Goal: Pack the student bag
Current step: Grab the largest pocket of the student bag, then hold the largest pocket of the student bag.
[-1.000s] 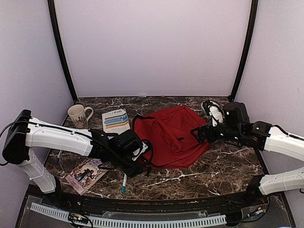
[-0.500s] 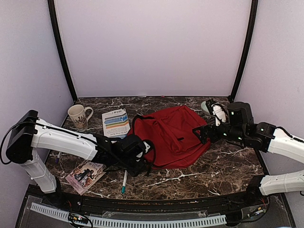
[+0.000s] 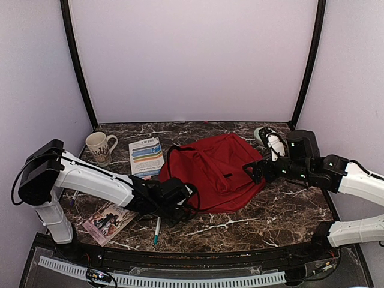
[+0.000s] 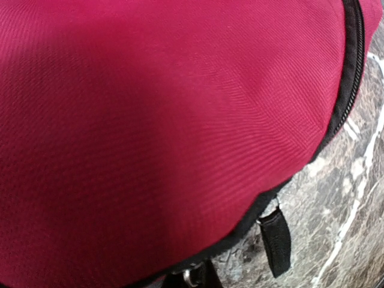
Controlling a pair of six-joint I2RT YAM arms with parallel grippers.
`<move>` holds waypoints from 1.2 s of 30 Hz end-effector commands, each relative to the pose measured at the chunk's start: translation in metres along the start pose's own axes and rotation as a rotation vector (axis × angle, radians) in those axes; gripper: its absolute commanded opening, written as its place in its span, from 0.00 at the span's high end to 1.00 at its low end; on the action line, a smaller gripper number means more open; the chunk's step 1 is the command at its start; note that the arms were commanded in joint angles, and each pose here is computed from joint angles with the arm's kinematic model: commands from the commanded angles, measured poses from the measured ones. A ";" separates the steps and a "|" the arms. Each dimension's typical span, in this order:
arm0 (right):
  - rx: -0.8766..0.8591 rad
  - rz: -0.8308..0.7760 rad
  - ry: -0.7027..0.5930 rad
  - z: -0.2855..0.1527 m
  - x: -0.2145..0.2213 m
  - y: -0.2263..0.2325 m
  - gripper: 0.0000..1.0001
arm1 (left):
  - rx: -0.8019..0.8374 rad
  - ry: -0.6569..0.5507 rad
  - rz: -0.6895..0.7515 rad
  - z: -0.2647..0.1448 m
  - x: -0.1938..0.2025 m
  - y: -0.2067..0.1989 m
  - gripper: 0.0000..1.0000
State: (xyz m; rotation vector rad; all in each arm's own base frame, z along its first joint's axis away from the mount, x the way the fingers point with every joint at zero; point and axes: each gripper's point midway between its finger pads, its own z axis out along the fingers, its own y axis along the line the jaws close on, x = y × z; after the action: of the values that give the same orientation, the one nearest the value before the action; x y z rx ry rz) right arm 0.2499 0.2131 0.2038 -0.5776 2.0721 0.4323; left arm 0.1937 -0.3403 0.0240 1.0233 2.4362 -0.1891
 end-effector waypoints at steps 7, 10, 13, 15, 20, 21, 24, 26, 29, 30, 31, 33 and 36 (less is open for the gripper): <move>-0.207 -0.078 -0.047 0.002 0.000 0.042 0.01 | 0.043 -0.148 -0.100 -0.081 -0.056 0.000 1.00; -0.285 -0.129 -0.013 0.013 0.009 0.062 0.01 | 0.093 -0.167 -0.122 -0.101 -0.059 -0.003 1.00; -0.359 -0.189 -0.021 0.021 0.011 0.085 0.01 | 0.127 -0.145 -0.123 -0.105 -0.056 -0.009 1.00; -0.404 -0.214 -0.041 0.026 0.008 0.100 0.01 | 0.145 -0.128 -0.122 -0.105 -0.057 -0.013 1.00; -0.485 -0.266 -0.029 0.042 0.007 0.132 0.01 | 0.160 -0.122 -0.136 -0.110 -0.064 -0.017 1.00; -0.497 -0.278 -0.021 0.046 0.008 0.138 0.01 | 0.164 -0.124 -0.138 -0.111 -0.065 -0.017 1.00; -0.540 -0.313 -0.016 0.053 0.006 0.155 0.02 | 0.172 -0.128 -0.143 -0.113 -0.067 -0.018 1.00; -0.553 -0.324 -0.017 0.058 0.008 0.161 0.03 | 0.181 -0.127 -0.142 -0.113 -0.067 -0.020 1.00; -0.556 -0.325 -0.033 0.066 0.007 0.164 0.03 | 0.224 -0.122 -0.126 -0.114 -0.068 -0.028 1.00; -0.559 -0.331 -0.036 0.068 0.008 0.165 0.04 | 0.236 -0.120 -0.124 -0.114 -0.068 -0.031 1.00; -0.565 -0.339 -0.041 0.071 0.008 0.167 0.04 | 0.244 -0.111 -0.124 -0.114 -0.067 -0.032 1.00; -0.571 -0.351 -0.040 0.077 0.011 0.169 0.06 | 0.246 -0.100 -0.130 -0.114 -0.067 -0.033 1.00; -0.570 -0.352 -0.017 0.086 0.018 0.171 0.06 | 0.239 -0.100 -0.146 -0.115 -0.065 -0.030 1.00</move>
State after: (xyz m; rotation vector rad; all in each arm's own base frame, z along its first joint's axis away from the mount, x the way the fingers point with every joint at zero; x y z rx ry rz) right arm 0.2021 0.3774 0.1451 -1.2345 1.8512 0.7934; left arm 0.1716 -0.3629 0.1400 0.9189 2.4441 -0.5232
